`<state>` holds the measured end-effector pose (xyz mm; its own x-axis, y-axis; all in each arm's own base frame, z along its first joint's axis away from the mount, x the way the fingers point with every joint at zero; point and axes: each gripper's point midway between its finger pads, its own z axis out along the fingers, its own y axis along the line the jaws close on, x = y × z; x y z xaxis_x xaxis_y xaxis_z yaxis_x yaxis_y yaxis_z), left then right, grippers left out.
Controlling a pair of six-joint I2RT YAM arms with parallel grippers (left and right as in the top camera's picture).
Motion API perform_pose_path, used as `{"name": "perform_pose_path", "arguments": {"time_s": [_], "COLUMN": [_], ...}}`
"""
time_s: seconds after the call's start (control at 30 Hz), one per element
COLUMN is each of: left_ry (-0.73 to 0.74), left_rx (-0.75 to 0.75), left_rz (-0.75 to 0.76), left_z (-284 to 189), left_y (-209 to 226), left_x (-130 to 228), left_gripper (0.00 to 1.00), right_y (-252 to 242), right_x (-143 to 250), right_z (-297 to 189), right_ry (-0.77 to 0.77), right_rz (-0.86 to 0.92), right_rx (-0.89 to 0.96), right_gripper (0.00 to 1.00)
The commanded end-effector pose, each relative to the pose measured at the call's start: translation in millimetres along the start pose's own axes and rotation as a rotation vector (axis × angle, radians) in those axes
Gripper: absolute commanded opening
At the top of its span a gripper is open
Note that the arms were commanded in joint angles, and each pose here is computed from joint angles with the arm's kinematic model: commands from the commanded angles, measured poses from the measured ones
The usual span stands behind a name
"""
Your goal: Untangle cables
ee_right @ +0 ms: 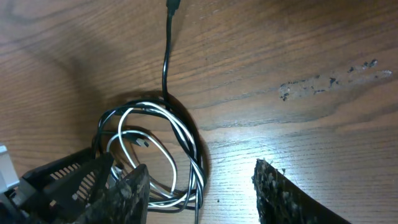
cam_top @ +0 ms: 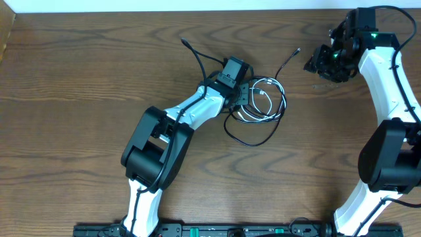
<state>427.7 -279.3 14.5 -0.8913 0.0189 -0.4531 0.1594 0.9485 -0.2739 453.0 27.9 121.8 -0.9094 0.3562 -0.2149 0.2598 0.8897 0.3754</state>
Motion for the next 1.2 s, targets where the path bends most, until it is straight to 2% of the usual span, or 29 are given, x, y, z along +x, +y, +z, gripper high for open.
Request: {"name": "perform_pose_path", "arguments": {"time_s": [0.0,0.1,0.27,0.37,0.5,0.53,0.57,0.63,0.9,1.03,1.17], "left_ry": [0.010,0.033,0.032,0.040,0.015,-0.007,-0.019,-0.060,-0.305,-0.390,-0.430], "left_rx": [-0.034,-0.035,-0.109,-0.110,-0.097,-0.082,-0.064,0.001,0.244,0.268,0.267], "left_rz": [0.030,0.049,0.080,0.093,0.126,0.125,0.136,0.163,0.179,0.163,0.143], "left_z": [12.1,16.7,15.9,15.4,-5.9,-24.3,-36.1,-74.5,-234.7,-273.1,-287.4], "left_y": [-0.4,-6.5,-3.8,-4.8,-9.8,-15.4,-20.3,-36.9,-81.5,-77.6,-69.5], "left_x": [8.2,19.0,27.0,29.3,16.7,7.3,2.3,-11.9,-54.3,-66.3,-74.5], "left_gripper": [0.46,0.41,0.27,0.08,0.07,0.07,0.08,0.08,0.07,0.07,0.07], "right_y": [0.3,0.2,0.2,0.1,-0.3,-0.5,0.0,5.5,68.2,90.9,109.4], "right_x": [-1.7,-1.7,-1.7,-1.5,-0.1,0.9,1.8,4.3,14.9,24.5,34.5], "right_z": [-3.2,-3.2,-3.2,-3.2,-3.2,-3.2,-3.2,-3.6,-33.2,-49.8,-63.4], "right_ry": [-0.008,-0.008,-0.008,-0.007,-0.001,0.003,0.007,0.019,0.022,0.026,0.033], "right_rz": [-0.010,-0.011,-0.011,-0.010,-0.021,-0.032,-0.038,-0.059,-0.269,-0.356,-0.433], "right_rx": [-0.007,-0.007,-0.007,-0.007,-0.005,-0.005,-0.008,-0.040,-0.392,-0.536,-0.680], "right_gripper": [0.50,0.51,0.52,0.52,0.49,0.44,0.35,0.29,0.34,0.37,0.38]}}
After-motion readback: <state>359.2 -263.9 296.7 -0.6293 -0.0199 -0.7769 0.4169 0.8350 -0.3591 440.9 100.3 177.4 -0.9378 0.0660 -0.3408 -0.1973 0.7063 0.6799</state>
